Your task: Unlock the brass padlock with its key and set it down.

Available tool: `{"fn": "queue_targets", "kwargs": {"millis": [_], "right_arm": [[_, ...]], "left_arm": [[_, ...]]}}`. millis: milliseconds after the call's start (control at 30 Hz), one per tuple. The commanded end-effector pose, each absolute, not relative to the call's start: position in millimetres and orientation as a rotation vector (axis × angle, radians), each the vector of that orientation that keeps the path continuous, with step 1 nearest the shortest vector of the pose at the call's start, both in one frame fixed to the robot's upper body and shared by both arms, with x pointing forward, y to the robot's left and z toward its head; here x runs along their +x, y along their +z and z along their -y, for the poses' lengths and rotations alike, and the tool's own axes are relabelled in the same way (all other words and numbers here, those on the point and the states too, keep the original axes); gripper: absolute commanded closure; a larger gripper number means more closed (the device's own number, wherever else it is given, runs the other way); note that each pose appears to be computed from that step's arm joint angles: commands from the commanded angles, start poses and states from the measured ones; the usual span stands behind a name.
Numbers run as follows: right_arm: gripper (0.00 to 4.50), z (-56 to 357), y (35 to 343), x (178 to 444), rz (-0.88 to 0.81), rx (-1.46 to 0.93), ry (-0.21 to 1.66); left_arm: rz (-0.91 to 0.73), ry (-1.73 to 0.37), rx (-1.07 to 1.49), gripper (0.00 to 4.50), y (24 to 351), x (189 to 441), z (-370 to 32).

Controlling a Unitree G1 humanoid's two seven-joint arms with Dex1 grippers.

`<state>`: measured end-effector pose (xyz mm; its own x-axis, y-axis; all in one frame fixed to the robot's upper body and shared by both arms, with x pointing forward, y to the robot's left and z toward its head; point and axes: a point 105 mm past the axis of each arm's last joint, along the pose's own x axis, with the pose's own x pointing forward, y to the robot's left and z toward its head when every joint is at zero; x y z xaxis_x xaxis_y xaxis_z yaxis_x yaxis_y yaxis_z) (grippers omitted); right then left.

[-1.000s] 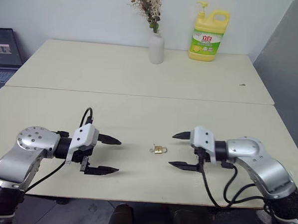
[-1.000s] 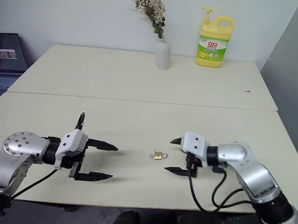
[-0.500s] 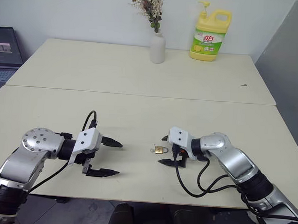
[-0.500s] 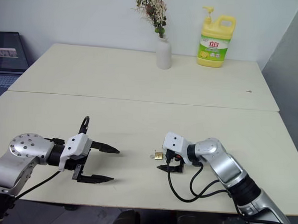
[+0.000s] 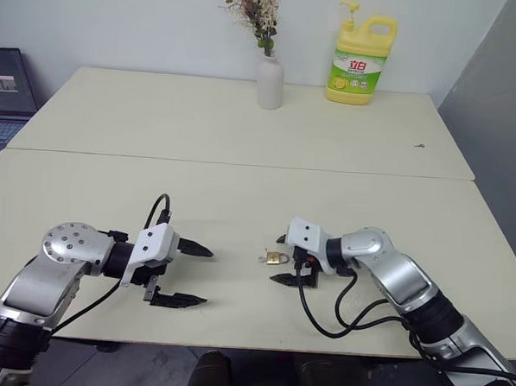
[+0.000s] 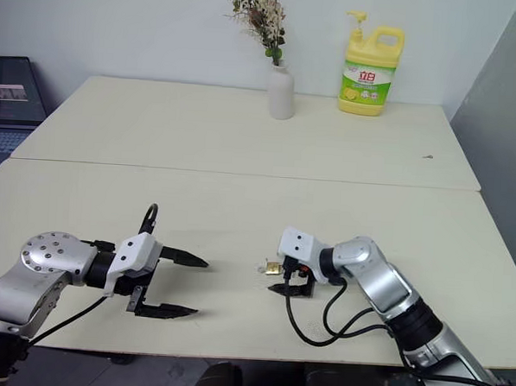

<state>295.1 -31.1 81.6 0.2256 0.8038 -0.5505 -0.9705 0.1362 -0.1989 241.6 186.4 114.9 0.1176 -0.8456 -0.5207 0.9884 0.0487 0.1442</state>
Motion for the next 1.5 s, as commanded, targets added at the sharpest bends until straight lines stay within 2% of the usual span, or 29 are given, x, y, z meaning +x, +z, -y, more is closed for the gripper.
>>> {"fn": "queue_targets", "kwargs": {"millis": [33, 200, 233, 333, 500, 667, 800, 1033, 1167, 1500], "right_arm": [[1.66, 33, 78, 298, -0.359, -0.601, 1.303], [3.42, 32, 77, 300, -0.363, -0.605, 1.295], [3.58, 32, 76, 300, -0.363, -0.606, 1.294], [3.57, 34, 81, 300, -0.326, -0.640, 1.292], [3.57, 38, 100, 303, -0.159, -0.783, 1.259], [3.57, 42, 131, 297, 0.032, -0.924, 1.215], [3.57, 50, 167, 295, 0.198, -1.042, 1.127], [3.57, 47, 211, 287, 0.509, -1.205, 0.991], [3.57, 46, 217, 281, 0.594, -1.248, 0.973], [3.57, 43, 225, 279, 0.733, -1.349, 0.885]], "left_arm": [[-0.305, -1.445, 0.552, 0.00, 120, 243, -185], [-0.307, -1.446, 0.553, 0.00, 119, 243, -186], [-0.308, -1.446, 0.553, 0.00, 119, 243, -186], [-0.304, -1.442, 0.546, 0.00, 119, 245, -186], [-0.278, -1.420, 0.464, 0.00, 125, 250, -181], [-0.223, -1.378, 0.372, 0.00, 143, 264, -173], [-0.168, -1.356, 0.307, 0.00, 165, 276, -162], [-0.137, -1.367, 0.216, 0.00, 198, 287, -146], [-0.112, -1.364, 0.168, 0.00, 215, 292, -135], [-0.108, -1.331, 0.167, 0.00, 228, 298, -118]]}}
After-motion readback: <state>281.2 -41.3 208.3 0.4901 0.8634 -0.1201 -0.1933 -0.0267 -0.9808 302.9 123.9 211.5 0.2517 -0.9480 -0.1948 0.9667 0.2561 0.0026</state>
